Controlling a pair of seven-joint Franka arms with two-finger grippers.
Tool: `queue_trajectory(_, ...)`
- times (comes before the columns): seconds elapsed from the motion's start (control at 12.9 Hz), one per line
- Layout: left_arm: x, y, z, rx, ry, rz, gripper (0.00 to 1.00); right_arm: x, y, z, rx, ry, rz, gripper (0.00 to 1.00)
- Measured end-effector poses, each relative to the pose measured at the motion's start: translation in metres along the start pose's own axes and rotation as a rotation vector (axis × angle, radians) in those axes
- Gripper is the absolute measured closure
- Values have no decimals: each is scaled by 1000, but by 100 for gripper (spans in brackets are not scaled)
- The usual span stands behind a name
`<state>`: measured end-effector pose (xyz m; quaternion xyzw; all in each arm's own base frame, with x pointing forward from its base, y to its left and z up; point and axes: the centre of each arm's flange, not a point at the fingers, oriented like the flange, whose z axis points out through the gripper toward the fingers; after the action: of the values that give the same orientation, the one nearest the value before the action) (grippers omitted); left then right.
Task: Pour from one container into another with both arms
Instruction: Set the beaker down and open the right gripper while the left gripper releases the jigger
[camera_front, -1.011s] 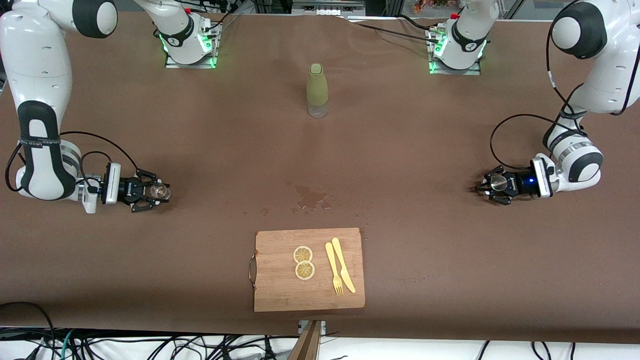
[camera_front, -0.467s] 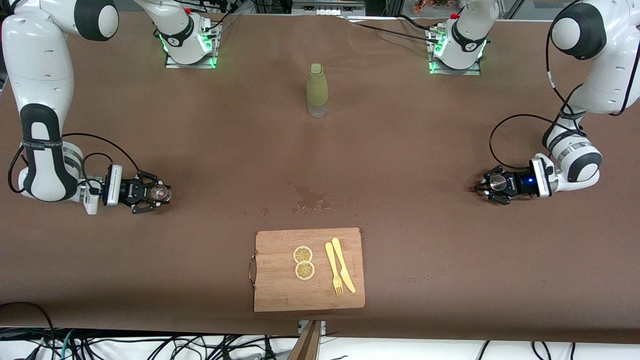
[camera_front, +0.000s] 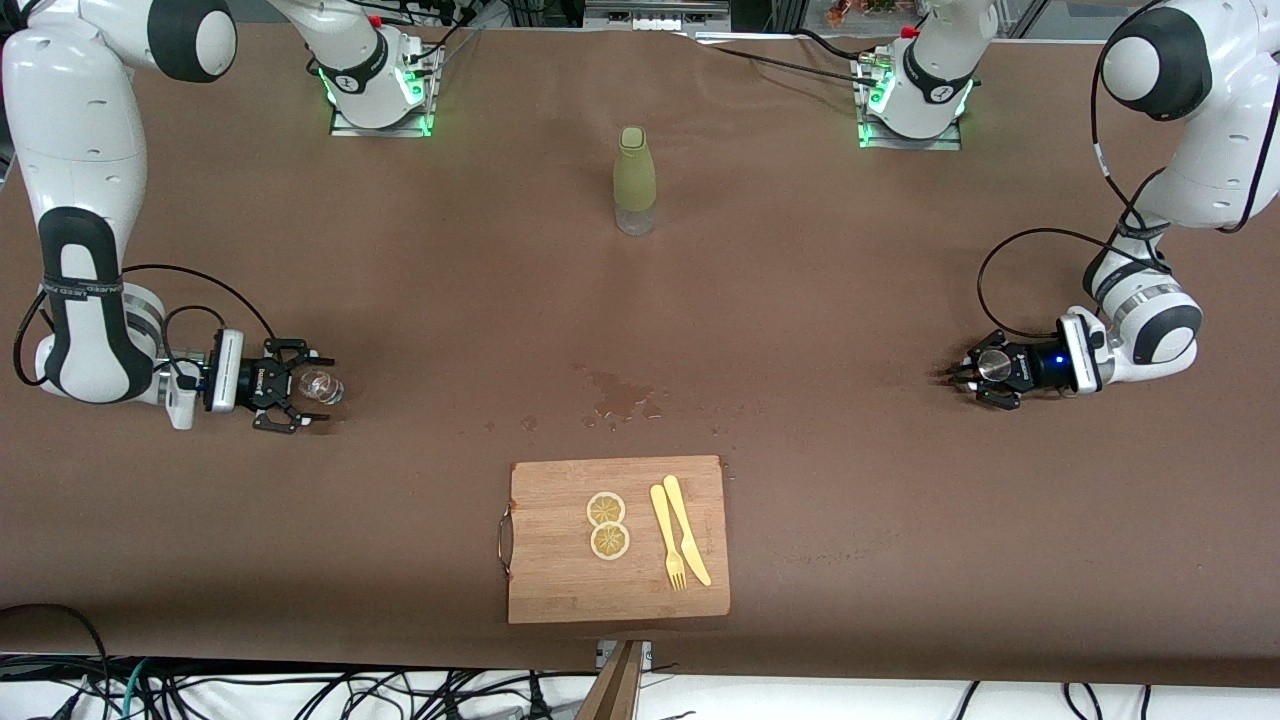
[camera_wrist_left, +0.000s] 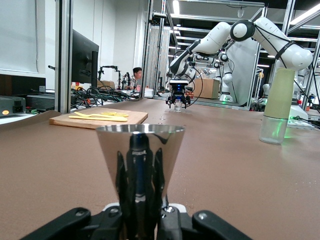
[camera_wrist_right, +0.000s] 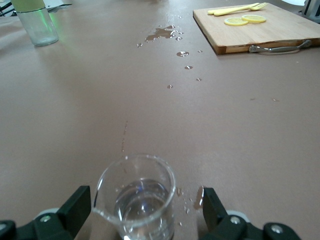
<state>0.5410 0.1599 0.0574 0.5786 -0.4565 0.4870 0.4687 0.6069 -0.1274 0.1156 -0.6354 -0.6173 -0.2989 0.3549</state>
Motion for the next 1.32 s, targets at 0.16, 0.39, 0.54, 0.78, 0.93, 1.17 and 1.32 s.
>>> queue_trajectory(0.16, 0, 0, -1, 1, -1, 7, 73, -7, -5, -14, 3, -16, 9, 0)
queue_trajectory(0.39, -1, 1, -6, 7, -8, 7, 58, -16, -14, -45, 23, -65, 19, 0)
queue_trajectory(0.54, -2, 2, -9, 11, -13, 28, 39, -16, -18, -69, 31, -110, 19, 0)
queue_trajectory(0.78, -1, 1, -12, 14, -17, 44, 8, 13, -20, -106, 71, -215, 85, 0)
queue_trajectory(0.93, 6, 0, -22, 8, -42, 49, 0, 46, -22, -135, 82, -308, 164, 0)
queue_trajectory(1.17, 30, 0, -51, -26, -122, 42, 0, 95, -24, -161, 81, -443, 294, 0)
queue_trajectory(1.32, 51, 2, -77, -35, -182, 19, 0, 128, -22, -163, 69, -515, 378, 0)
